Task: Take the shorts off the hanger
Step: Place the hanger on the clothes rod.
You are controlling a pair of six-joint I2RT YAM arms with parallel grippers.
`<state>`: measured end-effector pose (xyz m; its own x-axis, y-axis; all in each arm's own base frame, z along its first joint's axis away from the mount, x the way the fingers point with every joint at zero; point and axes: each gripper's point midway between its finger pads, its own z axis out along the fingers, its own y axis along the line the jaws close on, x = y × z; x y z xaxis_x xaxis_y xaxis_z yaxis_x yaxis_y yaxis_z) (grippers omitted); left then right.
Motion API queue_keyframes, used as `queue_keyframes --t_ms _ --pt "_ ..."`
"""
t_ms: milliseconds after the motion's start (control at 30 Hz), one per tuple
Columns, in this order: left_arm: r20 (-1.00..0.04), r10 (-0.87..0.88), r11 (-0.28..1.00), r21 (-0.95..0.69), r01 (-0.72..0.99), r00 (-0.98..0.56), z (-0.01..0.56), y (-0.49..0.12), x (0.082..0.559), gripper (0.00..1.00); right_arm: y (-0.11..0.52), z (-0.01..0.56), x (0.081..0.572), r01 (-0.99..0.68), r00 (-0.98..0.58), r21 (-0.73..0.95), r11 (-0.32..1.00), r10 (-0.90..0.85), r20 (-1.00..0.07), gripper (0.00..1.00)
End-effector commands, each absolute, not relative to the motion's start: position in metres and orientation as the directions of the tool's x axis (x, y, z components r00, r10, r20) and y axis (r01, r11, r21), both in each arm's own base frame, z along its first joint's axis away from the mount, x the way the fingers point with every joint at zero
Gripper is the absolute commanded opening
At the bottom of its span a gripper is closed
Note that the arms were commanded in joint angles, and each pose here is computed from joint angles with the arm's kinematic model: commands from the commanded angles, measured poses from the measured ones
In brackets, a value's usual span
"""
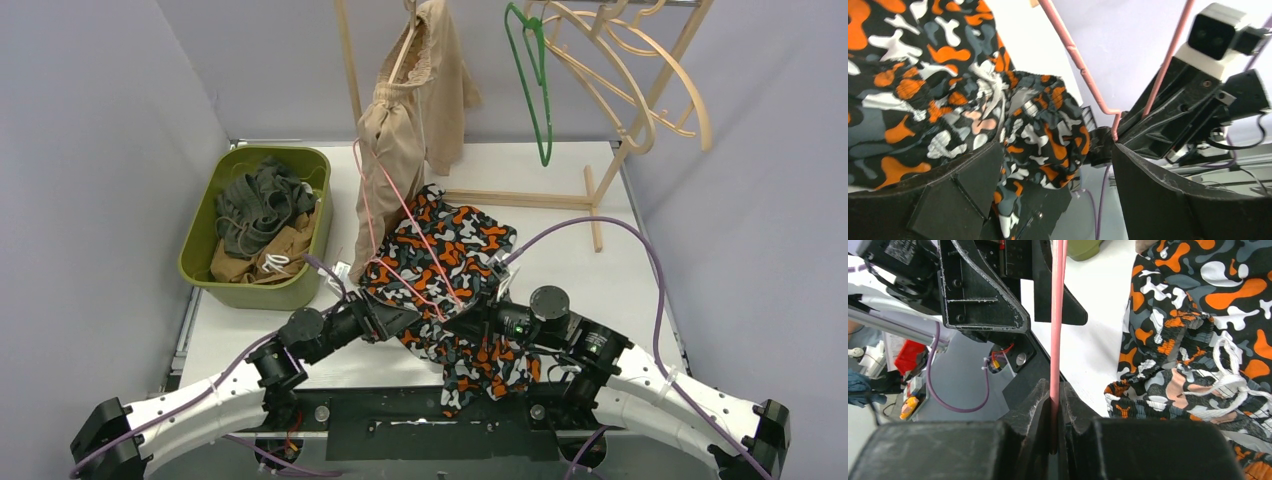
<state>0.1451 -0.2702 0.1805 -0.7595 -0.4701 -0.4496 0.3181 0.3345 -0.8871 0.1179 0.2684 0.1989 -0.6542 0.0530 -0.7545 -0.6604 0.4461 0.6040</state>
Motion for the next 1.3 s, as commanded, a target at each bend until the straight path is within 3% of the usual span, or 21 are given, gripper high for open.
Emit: queue_keyframes --t_ms 0,333,467,767,833,867,967,1000,1033,1133,1200,1267 --pt "-0.424 -0.617 0.091 -0.875 0.476 -0.663 0.256 -0.265 0.147 0.80 0.279 0.233 0.121 -0.704 -0.609 0.617 0.352 0.148 -0.779 0.00" --pt "-0.422 -0.684 0.034 -0.834 0.551 -0.595 0.272 -0.260 0.152 0.80 0.283 0.239 0.114 -0.713 -0.620 0.629 0.309 0.141 -0.772 0.00" --pt "-0.433 -0.695 0.042 -0.822 0.569 -0.575 0.278 -0.262 0.157 0.74 0.286 0.242 0.108 -0.720 -0.631 0.640 0.268 0.131 -0.764 0.00" --pt "-0.412 -0.757 0.054 -0.813 0.579 -0.507 0.291 -0.247 0.170 0.36 0.290 0.244 0.097 -0.717 -0.658 0.664 0.213 0.106 -0.745 0.00" --pt "-0.434 -0.754 0.084 -0.809 0.582 -0.494 0.293 -0.246 0.173 0.20 0.290 0.245 0.097 -0.715 -0.661 0.667 0.209 0.107 -0.742 0.00" --pt "-0.447 -0.751 0.100 -0.804 0.586 -0.486 0.296 -0.245 0.175 0.04 0.291 0.245 0.097 -0.714 -0.663 0.669 0.208 0.108 -0.741 0.00" --pt "-0.490 -0.730 0.156 -0.798 0.582 -0.477 0.297 -0.248 0.178 0.00 0.292 0.246 0.101 -0.706 -0.667 0.673 0.221 0.114 -0.736 0.01" --pt "-0.500 -0.723 0.170 -0.798 0.579 -0.477 0.298 -0.248 0.178 0.00 0.291 0.247 0.103 -0.700 -0.668 0.676 0.232 0.122 -0.734 0.05" --pt "-0.506 -0.722 0.185 -0.799 0.572 -0.472 0.301 -0.247 0.180 0.00 0.291 0.248 0.105 -0.695 -0.669 0.677 0.244 0.127 -0.733 0.15" --pt "-0.549 -0.707 0.237 -0.778 0.582 -0.446 0.320 -0.244 0.181 0.00 0.288 0.256 0.113 -0.694 -0.649 0.660 0.288 0.147 -0.746 0.56" --pt "-0.590 -0.684 0.304 -0.766 0.567 -0.430 0.329 -0.241 0.184 0.00 0.284 0.262 0.117 -0.702 -0.625 0.634 0.324 0.148 -0.767 0.70" --pt "-0.636 -0.659 0.372 -0.740 0.560 -0.402 0.342 -0.236 0.186 0.00 0.277 0.268 0.125 -0.705 -0.589 0.598 0.381 0.156 -0.793 0.76"
